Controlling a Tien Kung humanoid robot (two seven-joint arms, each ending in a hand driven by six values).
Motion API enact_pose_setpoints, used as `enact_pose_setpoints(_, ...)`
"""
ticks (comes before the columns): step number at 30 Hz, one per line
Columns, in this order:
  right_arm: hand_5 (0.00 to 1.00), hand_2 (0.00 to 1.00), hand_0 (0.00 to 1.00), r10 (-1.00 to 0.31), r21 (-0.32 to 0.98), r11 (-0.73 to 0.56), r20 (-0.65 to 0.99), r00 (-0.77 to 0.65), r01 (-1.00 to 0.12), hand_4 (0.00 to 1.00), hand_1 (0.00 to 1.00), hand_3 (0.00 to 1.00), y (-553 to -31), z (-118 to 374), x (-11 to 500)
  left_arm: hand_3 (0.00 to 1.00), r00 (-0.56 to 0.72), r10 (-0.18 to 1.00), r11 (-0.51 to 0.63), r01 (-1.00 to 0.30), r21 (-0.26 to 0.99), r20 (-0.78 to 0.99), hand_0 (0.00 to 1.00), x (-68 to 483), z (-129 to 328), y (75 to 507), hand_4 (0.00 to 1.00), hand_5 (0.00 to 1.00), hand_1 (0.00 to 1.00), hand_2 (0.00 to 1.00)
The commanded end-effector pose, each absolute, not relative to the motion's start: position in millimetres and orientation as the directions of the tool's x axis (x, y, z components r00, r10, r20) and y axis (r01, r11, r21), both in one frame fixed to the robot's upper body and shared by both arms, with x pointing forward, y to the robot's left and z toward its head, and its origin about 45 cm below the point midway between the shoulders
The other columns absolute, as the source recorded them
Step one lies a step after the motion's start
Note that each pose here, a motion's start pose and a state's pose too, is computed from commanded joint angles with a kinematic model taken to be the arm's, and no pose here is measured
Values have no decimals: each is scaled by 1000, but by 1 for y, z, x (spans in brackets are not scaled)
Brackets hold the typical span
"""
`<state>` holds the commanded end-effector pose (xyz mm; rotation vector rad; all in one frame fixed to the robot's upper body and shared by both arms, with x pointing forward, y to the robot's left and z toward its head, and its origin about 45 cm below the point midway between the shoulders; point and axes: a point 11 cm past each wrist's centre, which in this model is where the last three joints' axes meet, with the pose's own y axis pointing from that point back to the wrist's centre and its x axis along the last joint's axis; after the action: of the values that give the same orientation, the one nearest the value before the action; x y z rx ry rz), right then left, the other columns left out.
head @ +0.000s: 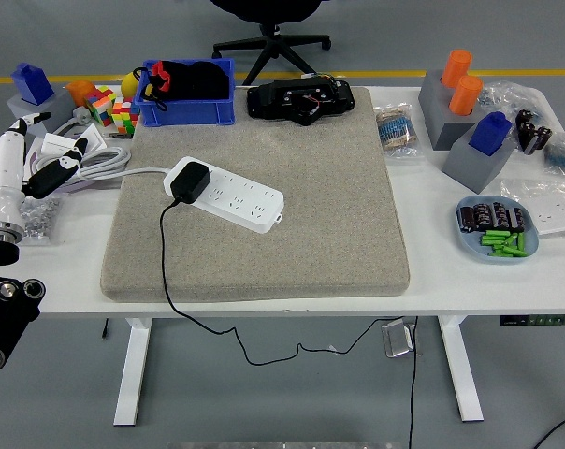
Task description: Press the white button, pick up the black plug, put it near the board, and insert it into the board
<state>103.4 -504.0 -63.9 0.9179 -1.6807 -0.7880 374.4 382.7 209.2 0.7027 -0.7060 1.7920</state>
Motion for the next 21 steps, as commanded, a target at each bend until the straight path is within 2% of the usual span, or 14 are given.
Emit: enact_pose_setpoints(21, 593, 777, 788, -864, 848, 496, 460, -205, -188, 793, 760, 764, -508, -63, 99, 790, -288, 616, -291, -948, -128, 733, 932, 374, 213, 382, 813, 596, 922, 861)
